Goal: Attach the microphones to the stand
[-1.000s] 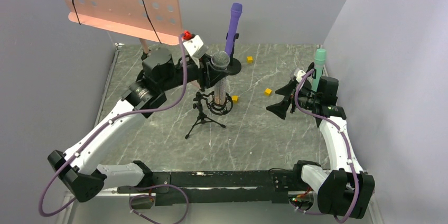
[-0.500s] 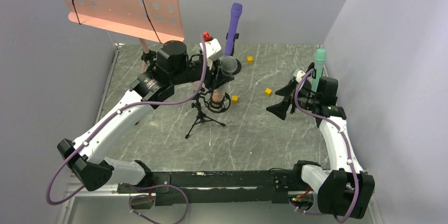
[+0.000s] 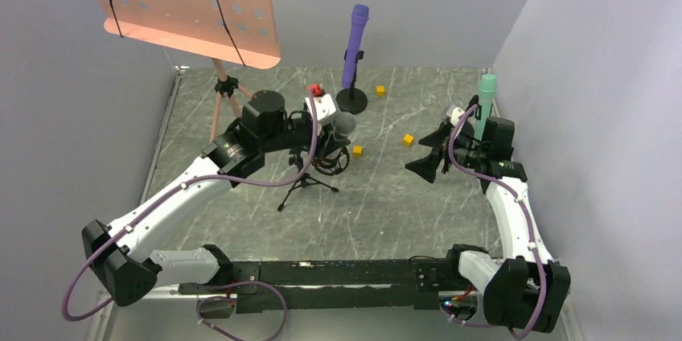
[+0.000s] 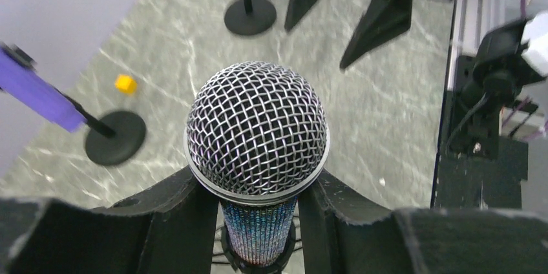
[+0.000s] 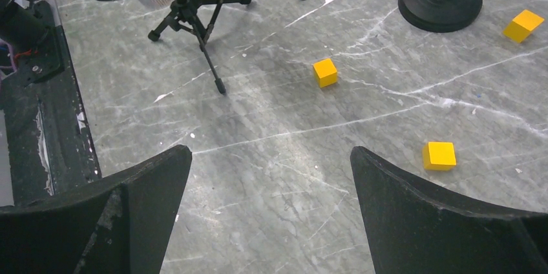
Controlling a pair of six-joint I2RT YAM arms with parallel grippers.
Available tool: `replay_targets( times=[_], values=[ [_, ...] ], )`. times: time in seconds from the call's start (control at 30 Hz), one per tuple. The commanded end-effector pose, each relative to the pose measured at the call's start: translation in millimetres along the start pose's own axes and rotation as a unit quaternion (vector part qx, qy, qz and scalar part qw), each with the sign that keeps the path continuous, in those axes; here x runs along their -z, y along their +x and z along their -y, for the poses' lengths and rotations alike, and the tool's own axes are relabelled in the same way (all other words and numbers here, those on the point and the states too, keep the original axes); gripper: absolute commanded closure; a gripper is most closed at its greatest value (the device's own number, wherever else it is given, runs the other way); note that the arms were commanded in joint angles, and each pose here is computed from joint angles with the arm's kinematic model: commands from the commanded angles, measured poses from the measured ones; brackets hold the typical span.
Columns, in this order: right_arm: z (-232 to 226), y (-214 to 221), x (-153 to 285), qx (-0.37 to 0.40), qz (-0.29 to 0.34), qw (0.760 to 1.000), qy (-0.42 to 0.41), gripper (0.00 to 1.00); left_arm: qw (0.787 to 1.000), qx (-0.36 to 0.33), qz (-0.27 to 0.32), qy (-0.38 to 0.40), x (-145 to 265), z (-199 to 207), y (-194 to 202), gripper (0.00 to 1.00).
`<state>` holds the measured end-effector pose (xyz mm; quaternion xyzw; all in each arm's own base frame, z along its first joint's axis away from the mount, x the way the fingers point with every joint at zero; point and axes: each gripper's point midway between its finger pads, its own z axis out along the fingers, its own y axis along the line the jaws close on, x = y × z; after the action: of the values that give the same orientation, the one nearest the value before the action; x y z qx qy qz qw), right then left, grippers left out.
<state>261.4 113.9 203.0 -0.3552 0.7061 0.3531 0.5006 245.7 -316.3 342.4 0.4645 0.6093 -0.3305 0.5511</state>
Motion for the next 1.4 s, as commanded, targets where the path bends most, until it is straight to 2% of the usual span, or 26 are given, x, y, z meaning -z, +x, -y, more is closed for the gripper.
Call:
replay_targets(
  times=[0.0,0.3,0.5,0.6,0.63,0.8,0.87,0.9,1.07,1.2,1.37],
  values=[
    [2,-19,1,0.039,0.016,0.999,-0.007,0.0,0.992,0.07,-0.101,-0.001,4,12,89,1.0],
    [1,-20,1,0.039,0.017,0.999,-0.01,0.0,0.988,0.091,-0.127,-0.016,11,16,130,1.0],
    [0,-20,1,0.038,0.017,0.999,-0.011,0.0,0.987,0.094,-0.123,-0.037,13,12,134,1.0],
    [0,-20,1,0.04,0.017,0.999,-0.012,0.0,0.988,0.095,-0.114,-0.052,15,8,128,0.96],
    [0,-20,1,0.04,0.017,0.999,-0.012,0.0,0.987,0.097,-0.11,-0.059,16,5,124,0.91],
    [-1,-20,1,0.039,0.017,0.999,-0.013,0.0,0.987,0.116,-0.073,-0.087,22,-2,89,0.36],
    [0,-20,1,0.04,0.017,0.999,-0.013,0.0,0.987,0.123,-0.042,-0.092,24,-4,71,0.18],
    [-1,-19,1,0.04,0.016,0.999,-0.014,0.0,0.988,0.122,-0.029,-0.091,26,-4,61,0.14],
    [-1,-20,1,0.041,0.017,0.999,-0.014,0.0,0.989,0.116,0.015,-0.091,38,-4,28,0.07],
    [-2,-21,1,0.042,0.017,0.999,-0.015,0.0,0.986,0.1,0.051,-0.122,59,-10,8,0.01],
    [-2,-21,2,0.045,0.018,0.999,-0.014,0.0,0.977,0.09,0.084,-0.175,93,-16,2,0.01]
  ],
)
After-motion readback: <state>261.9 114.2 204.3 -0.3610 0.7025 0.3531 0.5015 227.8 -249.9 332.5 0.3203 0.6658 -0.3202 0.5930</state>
